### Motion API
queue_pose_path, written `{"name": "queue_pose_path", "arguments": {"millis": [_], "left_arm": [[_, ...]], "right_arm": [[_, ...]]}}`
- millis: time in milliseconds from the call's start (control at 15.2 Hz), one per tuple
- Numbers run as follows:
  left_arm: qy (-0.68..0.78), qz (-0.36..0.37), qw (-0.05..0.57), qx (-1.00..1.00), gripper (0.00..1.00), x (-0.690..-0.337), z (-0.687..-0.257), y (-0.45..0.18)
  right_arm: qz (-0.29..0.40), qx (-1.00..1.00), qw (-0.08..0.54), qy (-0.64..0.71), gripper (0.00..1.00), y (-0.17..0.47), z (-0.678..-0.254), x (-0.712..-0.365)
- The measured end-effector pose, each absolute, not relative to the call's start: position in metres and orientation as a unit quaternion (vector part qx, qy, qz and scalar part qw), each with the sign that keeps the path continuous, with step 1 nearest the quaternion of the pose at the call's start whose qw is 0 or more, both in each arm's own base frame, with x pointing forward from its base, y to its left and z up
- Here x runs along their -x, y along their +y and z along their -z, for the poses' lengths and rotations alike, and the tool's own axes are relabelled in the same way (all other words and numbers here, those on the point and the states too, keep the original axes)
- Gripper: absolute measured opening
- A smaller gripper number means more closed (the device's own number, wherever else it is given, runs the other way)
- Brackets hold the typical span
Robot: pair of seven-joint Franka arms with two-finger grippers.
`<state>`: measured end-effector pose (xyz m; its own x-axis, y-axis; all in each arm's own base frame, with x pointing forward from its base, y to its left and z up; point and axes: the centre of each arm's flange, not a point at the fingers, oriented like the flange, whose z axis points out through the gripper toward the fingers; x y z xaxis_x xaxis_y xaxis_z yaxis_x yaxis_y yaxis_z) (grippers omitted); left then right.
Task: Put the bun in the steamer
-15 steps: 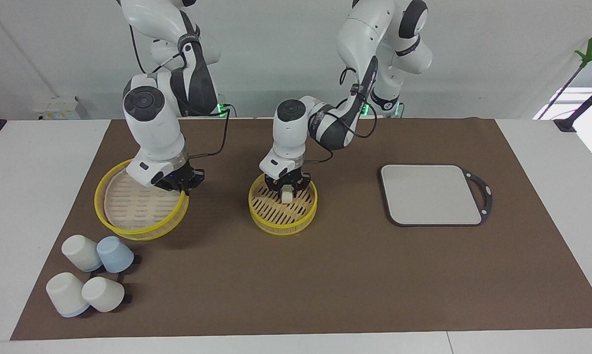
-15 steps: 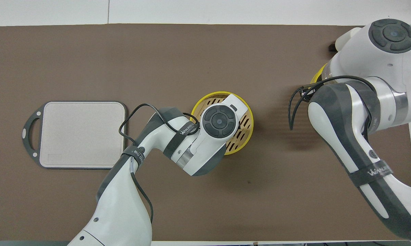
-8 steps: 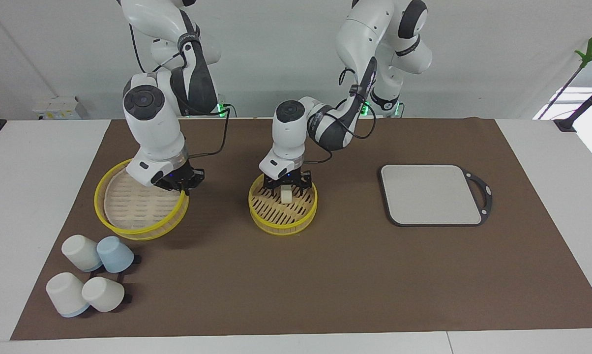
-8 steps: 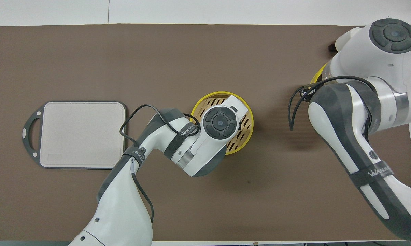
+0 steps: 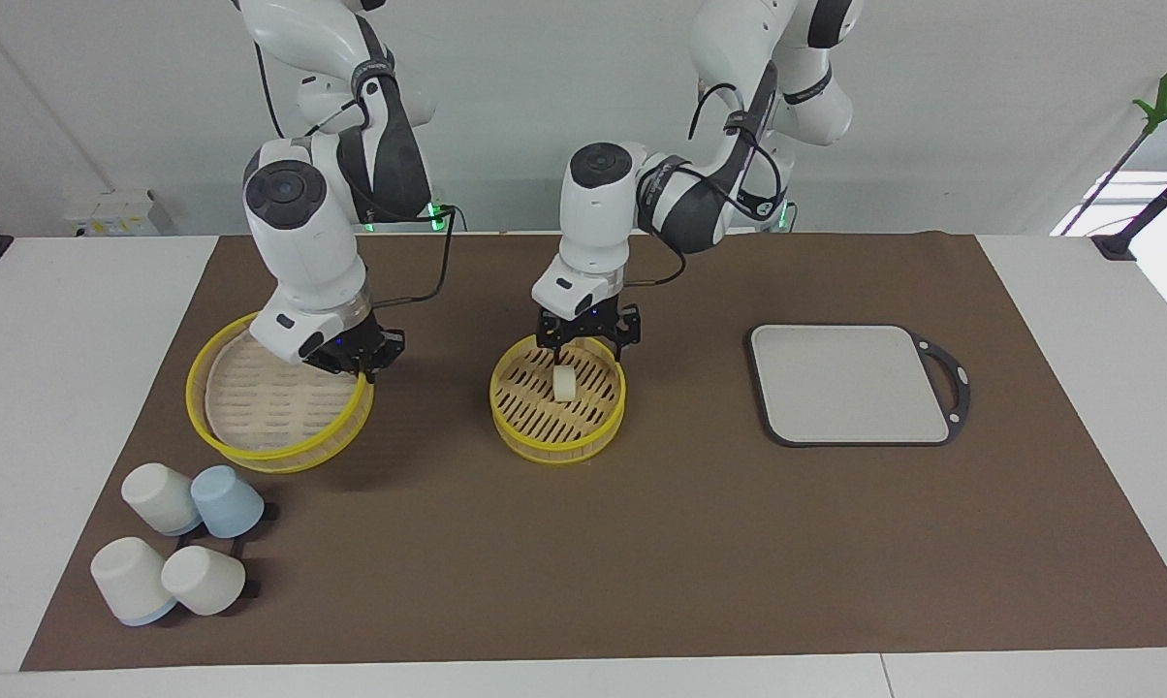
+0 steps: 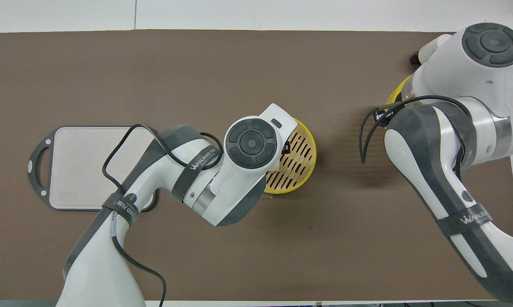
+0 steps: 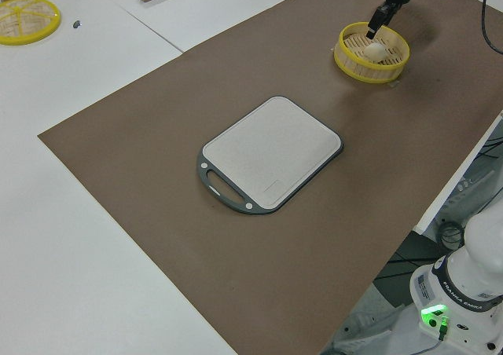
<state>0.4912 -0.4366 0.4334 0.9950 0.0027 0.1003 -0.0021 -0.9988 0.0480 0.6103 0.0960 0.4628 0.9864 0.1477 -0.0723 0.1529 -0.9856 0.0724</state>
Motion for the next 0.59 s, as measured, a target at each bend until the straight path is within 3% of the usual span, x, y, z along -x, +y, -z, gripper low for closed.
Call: {"name": "queue_pose_path", "arguments": {"millis": [329,592], "left_arm": [[0.007,-0.043,0.009,-0.999,1.00,-0.506,-0.475,-0.387],[0.002,-0.036,-0.005,-0.999,1.00,-0.536,-0.524,-0.291]], "right_arm": [[0.013,-0.997,0.034,0.070,0.08,0.138,-0.477,-0.607],[-0.005,-0.998,0.030,0.047,0.08,0.206,-0.487,-0.591]]}}
